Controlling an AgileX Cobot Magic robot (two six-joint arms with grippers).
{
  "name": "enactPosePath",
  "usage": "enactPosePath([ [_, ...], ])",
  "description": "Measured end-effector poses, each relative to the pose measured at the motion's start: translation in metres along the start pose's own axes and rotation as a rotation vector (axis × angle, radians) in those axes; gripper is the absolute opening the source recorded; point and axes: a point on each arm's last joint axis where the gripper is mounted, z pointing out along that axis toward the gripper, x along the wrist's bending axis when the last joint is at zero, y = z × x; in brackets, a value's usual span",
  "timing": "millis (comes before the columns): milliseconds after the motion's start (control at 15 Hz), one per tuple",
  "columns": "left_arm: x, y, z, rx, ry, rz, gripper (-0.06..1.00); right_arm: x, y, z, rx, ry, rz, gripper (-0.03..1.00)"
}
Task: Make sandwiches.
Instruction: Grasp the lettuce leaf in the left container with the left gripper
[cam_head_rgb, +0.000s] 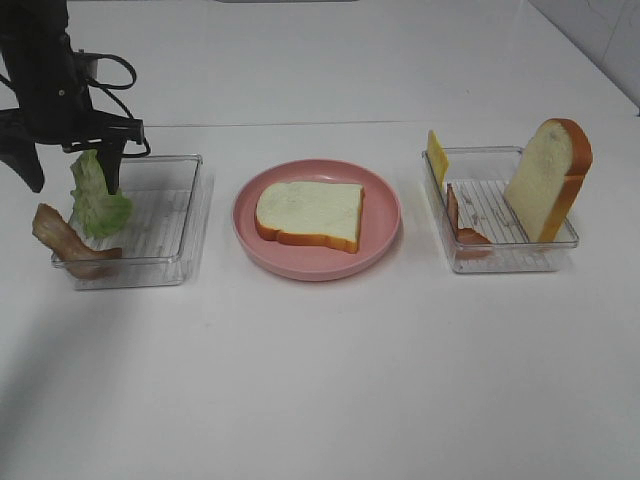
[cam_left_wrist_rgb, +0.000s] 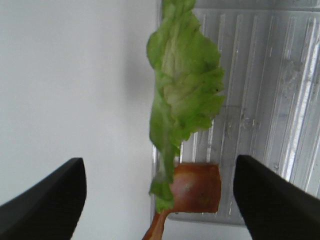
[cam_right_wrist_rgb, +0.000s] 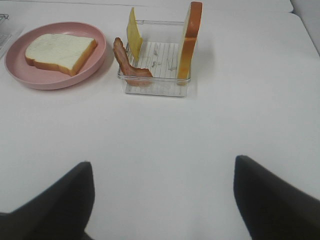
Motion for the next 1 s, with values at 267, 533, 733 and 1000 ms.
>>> enactPosePath([
  [267,-0.003,0.005,0.014,-0.031,-0.011,0.001,0.68,0.0,0.0,0.0,0.0,0.0,0.0,0.73],
  [533,-0.004,0.008,0.014,-0.057,-0.019,0.001,0.61,0.0,0.0,0.0,0.0,0.0,0.0,0.73],
  [733,-0.004,0.009,0.014,-0.072,-0.024,0.001,0.54,0.0,0.0,0.0,0.0,0.0,0.0,0.73],
  [1000,-0.005,0.012,0.014,-0.098,-0.033,0.0,0.36,0.0,0.0,0.0,0.0,0.0,0.0,0.73],
])
